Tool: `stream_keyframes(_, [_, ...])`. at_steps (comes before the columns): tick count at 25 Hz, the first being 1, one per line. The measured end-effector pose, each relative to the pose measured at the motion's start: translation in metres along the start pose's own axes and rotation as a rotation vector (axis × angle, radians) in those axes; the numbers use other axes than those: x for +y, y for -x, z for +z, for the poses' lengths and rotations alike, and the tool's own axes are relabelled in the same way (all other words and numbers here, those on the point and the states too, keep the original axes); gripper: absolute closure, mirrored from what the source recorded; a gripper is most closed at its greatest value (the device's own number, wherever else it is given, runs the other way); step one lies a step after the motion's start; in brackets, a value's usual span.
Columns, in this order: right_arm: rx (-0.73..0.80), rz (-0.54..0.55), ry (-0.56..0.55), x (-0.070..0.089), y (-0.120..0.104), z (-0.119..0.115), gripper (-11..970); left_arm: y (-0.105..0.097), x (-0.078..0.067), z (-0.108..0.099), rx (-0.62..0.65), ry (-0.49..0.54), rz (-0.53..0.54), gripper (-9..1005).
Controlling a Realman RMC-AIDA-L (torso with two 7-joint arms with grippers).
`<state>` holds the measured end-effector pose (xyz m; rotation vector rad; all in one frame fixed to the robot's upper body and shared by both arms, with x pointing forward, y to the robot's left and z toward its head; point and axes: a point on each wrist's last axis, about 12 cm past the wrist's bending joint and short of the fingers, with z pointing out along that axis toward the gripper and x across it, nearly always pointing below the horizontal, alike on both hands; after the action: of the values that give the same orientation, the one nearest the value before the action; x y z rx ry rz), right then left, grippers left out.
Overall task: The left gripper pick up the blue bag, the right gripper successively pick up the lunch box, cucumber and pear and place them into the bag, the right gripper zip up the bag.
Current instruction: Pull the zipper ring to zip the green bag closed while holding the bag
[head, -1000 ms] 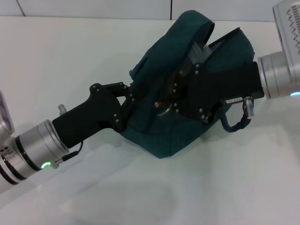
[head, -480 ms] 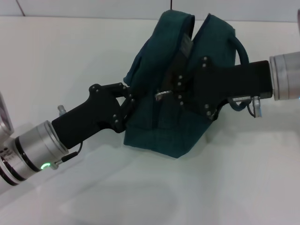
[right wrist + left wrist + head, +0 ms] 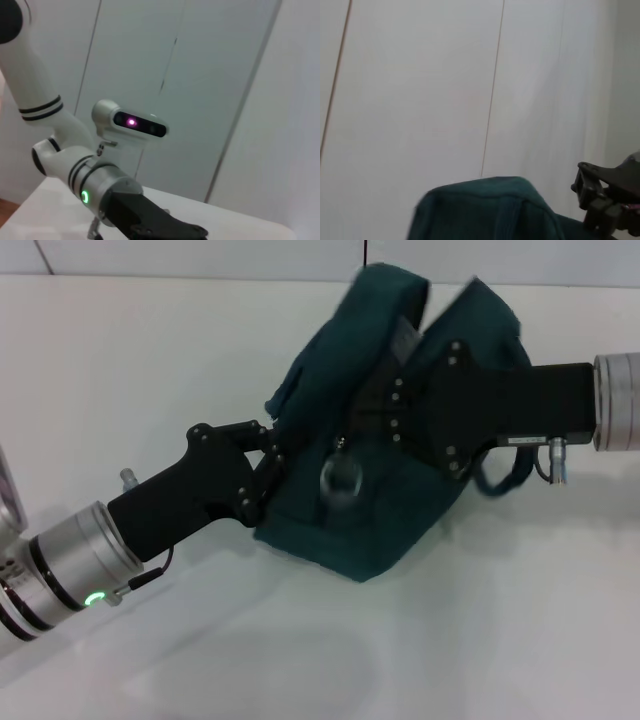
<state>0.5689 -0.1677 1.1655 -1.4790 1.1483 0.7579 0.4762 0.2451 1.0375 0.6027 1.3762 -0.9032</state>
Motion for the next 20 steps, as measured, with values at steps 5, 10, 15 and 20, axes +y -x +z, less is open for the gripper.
stream_keyframes(5, [0.014, 0.0, -0.02, 0.001, -0.005, -0.001, 925, -0.001, -0.001, -0.002, 0.002, 0.003, 0.006, 942])
stream_keyframes(10, [0.011, 0.017, -0.014, 0.002, -0.005, -0.002, 925, -0.001, -0.001, -0.002, 0.002, 0.004, 0.007, 942])
stream_keyframes(15, [-0.02, 0.09, 0.08, 0.011, 0.001, -0.006, 909, -0.001, -0.001, -0.002, 0.002, 0.005, 0.01, 941])
stream_keyframes(20, [-0.008, 0.207, 0.151, 0.019, -0.001, -0.013, 820, -0.001, -0.001, -0.002, -0.003, 0.011, 0.016, 942])
